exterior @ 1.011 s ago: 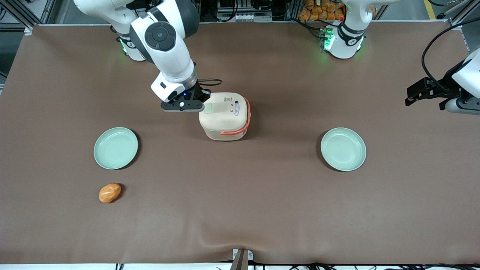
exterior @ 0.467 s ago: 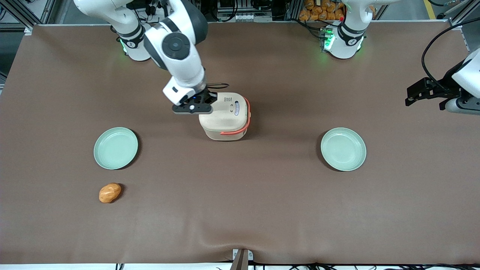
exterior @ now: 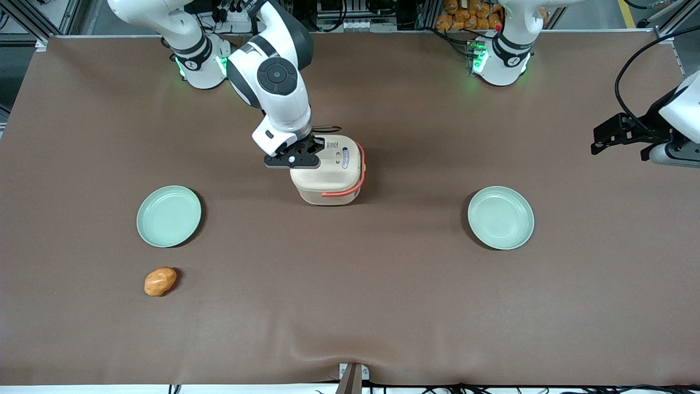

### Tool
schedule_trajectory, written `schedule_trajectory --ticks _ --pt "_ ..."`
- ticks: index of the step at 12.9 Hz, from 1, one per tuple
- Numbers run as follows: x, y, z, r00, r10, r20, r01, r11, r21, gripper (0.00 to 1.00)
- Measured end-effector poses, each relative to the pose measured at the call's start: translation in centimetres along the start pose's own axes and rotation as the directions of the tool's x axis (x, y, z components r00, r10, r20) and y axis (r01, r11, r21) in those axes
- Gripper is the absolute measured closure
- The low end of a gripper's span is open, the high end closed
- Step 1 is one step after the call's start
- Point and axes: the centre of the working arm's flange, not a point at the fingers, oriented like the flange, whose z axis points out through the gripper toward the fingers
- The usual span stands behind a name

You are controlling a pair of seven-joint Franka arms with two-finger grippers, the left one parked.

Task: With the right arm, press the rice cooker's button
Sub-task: 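Lower the closed right gripper onto the green lid button and press, then raise the right gripper and pull it back from the rice cooker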

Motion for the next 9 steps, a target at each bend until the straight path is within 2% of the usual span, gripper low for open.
schedule_trajectory --ticks 9 --pt "0.01 0.12 0.73 1.000 0.010 -0.012 -0.010 1.000 0.012 0.99"
